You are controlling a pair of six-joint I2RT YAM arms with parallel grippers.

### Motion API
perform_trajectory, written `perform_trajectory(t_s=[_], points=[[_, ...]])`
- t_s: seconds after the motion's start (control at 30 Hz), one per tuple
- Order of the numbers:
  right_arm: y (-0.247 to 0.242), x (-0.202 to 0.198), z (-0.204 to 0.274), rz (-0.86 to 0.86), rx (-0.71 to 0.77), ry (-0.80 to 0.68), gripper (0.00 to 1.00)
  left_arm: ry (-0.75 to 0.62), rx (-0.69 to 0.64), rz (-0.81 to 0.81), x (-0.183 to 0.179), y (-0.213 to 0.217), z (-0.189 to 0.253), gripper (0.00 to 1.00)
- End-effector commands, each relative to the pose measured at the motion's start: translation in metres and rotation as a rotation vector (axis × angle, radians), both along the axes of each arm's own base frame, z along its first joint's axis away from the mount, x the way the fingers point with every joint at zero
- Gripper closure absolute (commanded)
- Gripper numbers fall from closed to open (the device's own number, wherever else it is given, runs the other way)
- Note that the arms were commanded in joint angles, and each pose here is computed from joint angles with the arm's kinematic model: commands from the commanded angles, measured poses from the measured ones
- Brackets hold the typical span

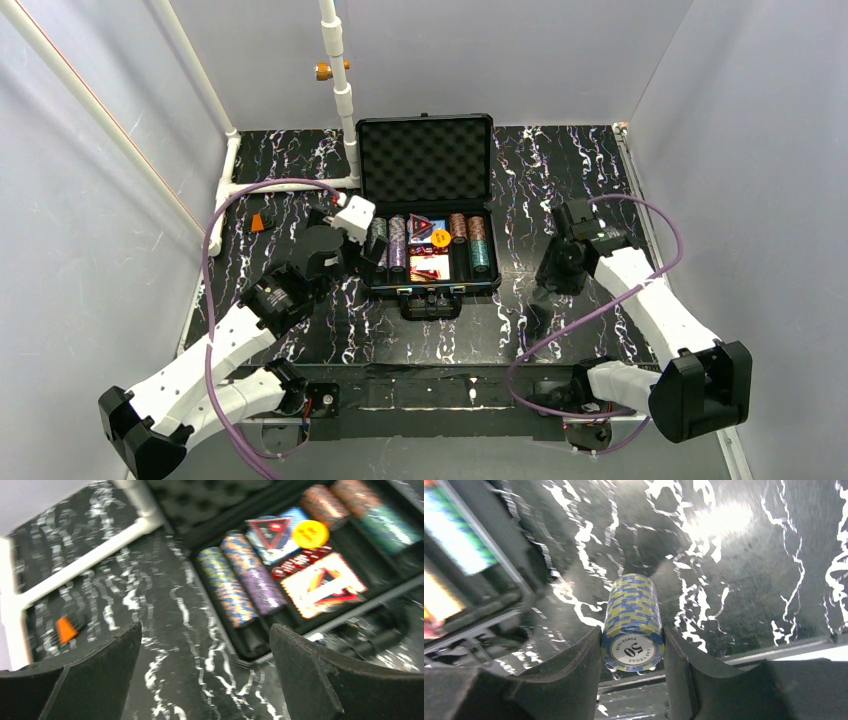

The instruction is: Pack up texas hold em set

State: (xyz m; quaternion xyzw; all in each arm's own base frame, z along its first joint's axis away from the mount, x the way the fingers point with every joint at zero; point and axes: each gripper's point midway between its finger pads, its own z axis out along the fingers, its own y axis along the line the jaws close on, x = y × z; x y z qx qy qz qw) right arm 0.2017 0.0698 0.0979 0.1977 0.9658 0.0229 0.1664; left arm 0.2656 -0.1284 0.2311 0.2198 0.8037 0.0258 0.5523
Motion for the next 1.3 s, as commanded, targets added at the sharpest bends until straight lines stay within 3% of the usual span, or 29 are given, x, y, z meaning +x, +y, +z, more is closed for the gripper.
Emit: perform_trajectory(t_s=[0.0,0.2,0.47,0.93,1.27], points=[[0.016,0.032,0.053,0.051,0.078,-0.159,0.88,0.011,-0.171,-0.351,-0.022,-0.064,0.000,0.01],[0.042,0.037,0.080,0.183,0.192,-0.189,0.88,0.009,-0.221,-0.607,-0.038,-0.107,-0.004,0.01],[0.083,0.035,0.100,0.421,0.373,-0.166,0.91,0.119,-0.208,-0.910,-0.070,-0.142,-0.016,0.05],[0.139,0.026,0.140,0.697,0.597,-0.274,0.91,0.260,-0.298,-1.058,-0.094,-0.165,-0.013,0.14],[0.162,0.018,0.155,0.772,0.715,-0.304,0.92,0.349,-0.334,-1.100,-0.102,-0.180,-0.011,0.20]])
